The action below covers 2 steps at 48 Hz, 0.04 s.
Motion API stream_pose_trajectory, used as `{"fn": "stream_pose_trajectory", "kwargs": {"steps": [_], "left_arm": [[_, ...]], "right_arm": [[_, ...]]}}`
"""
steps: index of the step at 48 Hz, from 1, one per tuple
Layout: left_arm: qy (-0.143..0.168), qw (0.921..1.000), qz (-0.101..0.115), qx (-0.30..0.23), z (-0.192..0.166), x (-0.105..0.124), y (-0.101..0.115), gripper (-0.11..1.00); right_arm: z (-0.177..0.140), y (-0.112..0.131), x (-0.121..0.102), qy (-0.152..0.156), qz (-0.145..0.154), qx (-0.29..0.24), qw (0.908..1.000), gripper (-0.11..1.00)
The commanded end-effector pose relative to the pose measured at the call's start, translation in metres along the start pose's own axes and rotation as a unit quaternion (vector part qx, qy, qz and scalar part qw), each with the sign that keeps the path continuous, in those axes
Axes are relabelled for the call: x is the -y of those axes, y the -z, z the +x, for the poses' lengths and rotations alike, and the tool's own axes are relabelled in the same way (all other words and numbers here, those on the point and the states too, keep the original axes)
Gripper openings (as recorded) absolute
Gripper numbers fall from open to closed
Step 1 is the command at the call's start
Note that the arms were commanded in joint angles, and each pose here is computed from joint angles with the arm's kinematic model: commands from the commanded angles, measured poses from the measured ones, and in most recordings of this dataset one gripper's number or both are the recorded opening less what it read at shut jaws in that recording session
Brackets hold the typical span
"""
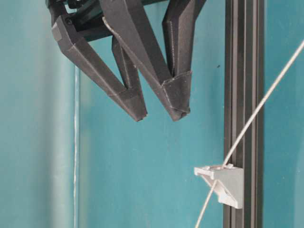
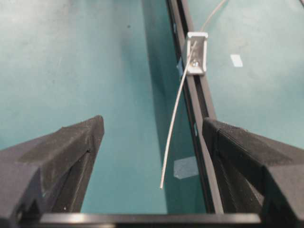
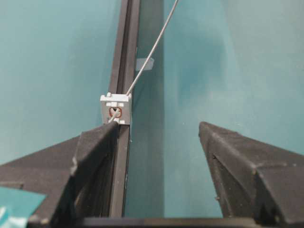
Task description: Insert the wire into the hole on the left side and pull it with the left arm.
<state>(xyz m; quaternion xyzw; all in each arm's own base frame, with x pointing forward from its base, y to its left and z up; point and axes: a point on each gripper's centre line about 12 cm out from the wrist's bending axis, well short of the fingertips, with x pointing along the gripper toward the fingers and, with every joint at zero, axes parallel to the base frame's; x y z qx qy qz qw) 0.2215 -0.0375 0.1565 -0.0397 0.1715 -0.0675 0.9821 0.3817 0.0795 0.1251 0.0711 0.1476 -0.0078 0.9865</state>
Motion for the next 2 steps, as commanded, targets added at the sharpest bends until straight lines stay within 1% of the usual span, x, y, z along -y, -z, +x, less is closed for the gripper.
{"fn": "stream_pose_trajectory", "kwargs": {"steps": [1,2], "left_arm": [[0.000,0.9999,0.000,0.010,-0.0001,-0.0003,-0.0048,0.84],[0.000,0.9999,0.000,0.010,-0.0001,-0.0003,-0.0048,0.84]], "right_arm": [[-0.0037,-0.0184,-0.0015,-0.003,0.007,0.026,0.9996,0.77],[-0.0045,-0.0186,-0.0007,-0.002,0.007,0.026,0.9996,0.77]]}}
